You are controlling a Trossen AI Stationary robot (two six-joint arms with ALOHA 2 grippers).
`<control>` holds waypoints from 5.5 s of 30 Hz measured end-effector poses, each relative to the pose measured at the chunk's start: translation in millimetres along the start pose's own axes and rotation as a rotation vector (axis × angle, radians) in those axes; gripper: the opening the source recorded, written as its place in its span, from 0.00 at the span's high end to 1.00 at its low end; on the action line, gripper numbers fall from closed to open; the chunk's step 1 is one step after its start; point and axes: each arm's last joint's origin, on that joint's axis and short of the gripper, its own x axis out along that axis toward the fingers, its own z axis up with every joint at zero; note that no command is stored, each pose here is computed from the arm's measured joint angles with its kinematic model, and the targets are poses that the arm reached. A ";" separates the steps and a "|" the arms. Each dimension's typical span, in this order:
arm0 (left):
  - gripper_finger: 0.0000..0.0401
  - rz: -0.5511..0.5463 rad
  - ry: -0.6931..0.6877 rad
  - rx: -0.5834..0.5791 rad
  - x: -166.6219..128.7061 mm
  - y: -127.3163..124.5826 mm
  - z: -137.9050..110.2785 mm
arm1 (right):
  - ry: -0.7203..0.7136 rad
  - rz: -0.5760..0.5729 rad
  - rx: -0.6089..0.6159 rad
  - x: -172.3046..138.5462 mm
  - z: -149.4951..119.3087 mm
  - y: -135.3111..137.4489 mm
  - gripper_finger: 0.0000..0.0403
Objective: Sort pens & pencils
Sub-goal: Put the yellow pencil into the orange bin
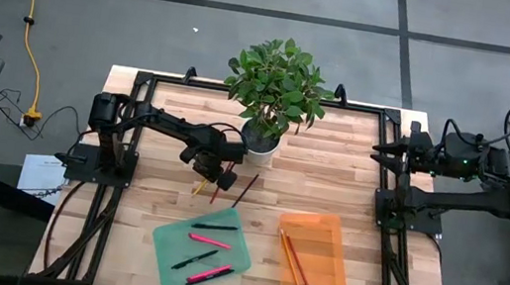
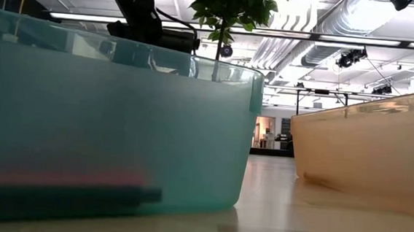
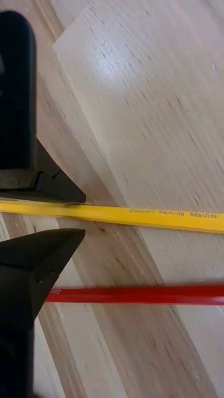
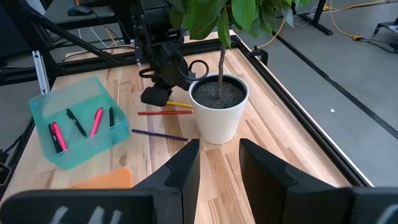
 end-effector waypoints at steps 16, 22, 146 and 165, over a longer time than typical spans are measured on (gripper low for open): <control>0.95 -0.012 -0.006 0.004 -0.3 -0.9 0.6 | 0.000 -0.001 -0.002 0.0 0.0 0.0 0.74; 0.98 -0.021 -0.047 0.018 -8.9 0.1 -1.0 | 0.000 -0.005 -0.003 0.0 0.0 -0.2 0.74; 0.98 -0.933 -1.077 0.596 -144.1 -161.2 -114.5 | -0.122 0.494 0.497 115.5 -32.8 115.9 0.77; 0.98 -0.991 -1.011 0.586 -125.2 -182.4 -110.1 | -0.113 0.487 0.470 116.0 -34.2 115.7 0.77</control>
